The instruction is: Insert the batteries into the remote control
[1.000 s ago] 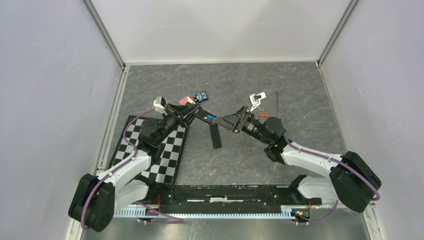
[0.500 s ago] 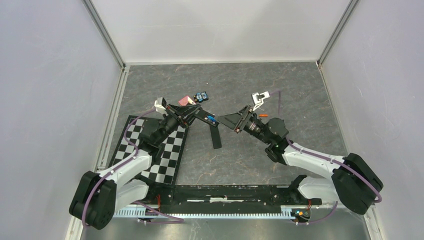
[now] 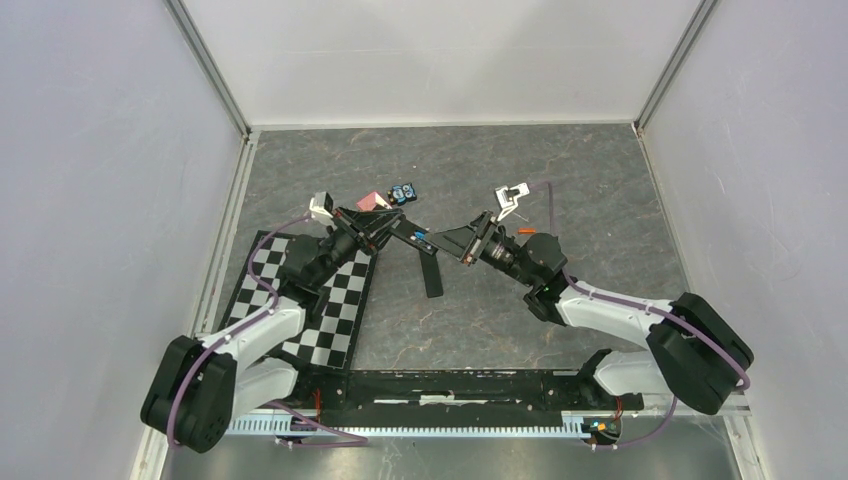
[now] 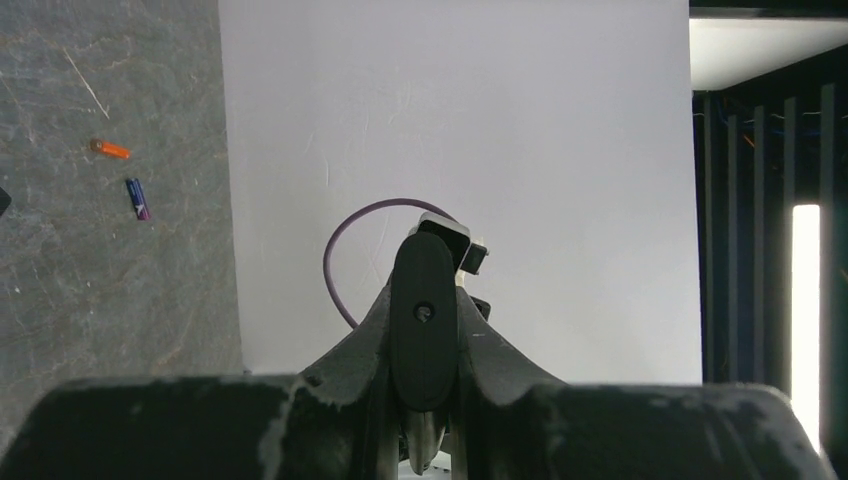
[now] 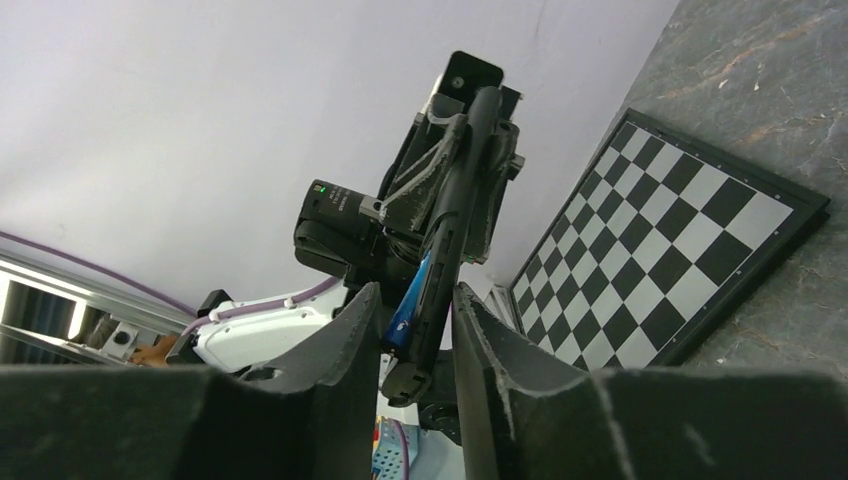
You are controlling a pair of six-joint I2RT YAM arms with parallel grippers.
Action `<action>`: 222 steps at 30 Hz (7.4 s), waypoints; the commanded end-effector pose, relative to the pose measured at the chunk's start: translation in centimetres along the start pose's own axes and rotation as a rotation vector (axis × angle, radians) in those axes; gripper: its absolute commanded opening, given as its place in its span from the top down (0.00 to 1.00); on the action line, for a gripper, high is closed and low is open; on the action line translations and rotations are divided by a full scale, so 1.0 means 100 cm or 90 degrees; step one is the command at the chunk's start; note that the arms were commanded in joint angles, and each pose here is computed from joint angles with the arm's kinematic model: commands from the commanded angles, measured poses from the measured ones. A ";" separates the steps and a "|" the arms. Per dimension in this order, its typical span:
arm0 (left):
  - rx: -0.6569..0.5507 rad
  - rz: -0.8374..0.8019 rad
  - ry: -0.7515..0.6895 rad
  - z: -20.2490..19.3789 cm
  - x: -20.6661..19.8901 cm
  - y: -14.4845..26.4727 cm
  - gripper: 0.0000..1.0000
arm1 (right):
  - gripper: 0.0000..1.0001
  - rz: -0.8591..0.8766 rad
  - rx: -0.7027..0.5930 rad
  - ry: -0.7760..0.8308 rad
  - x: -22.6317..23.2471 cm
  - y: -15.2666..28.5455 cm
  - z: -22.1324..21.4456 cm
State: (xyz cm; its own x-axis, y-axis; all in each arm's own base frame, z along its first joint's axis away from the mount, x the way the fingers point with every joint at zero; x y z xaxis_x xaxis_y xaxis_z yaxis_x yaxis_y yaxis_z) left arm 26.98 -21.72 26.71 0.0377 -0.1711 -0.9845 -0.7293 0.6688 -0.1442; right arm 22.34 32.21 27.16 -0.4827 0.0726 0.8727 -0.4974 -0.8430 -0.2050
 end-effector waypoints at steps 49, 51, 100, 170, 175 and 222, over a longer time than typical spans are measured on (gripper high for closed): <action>-0.010 0.186 -0.286 0.051 0.050 0.005 0.98 | 0.23 -0.568 0.462 0.661 -0.238 0.075 0.043; -0.006 0.184 -0.289 0.050 0.050 0.004 0.98 | 0.22 -0.573 0.484 0.664 -0.247 0.075 0.041; 0.063 0.191 -0.299 0.038 0.084 -0.018 0.98 | 0.67 -0.446 0.461 0.555 -0.228 0.081 0.019; -0.105 0.316 -0.479 0.059 0.103 0.017 0.98 | 0.27 -0.845 0.376 0.531 -0.295 0.095 0.032; -0.090 0.312 -0.473 0.054 0.107 0.019 0.98 | 0.29 -0.814 0.386 0.493 -0.284 0.121 0.012; -0.116 0.328 -0.500 0.061 0.103 0.036 0.98 | 0.45 -0.540 0.823 0.542 -0.228 0.137 -0.053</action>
State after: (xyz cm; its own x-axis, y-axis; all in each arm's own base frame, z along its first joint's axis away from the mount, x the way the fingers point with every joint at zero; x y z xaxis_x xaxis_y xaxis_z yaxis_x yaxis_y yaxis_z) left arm 28.40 -17.17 14.56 0.0476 0.6737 -0.7375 -0.8536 0.4109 0.3202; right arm 23.73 22.49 2.37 -0.8235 0.5672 -0.0125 -0.2148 -0.2914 0.9322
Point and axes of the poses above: each gripper's point midway between its finger pads, its own y axis back along the fingers, its own x axis along the line the jaws close on, z = x × y, the point moved 1 cm from there along y, back along the fingers, and after that the axes turned 2 degrees about y, right-handed, at the moved point
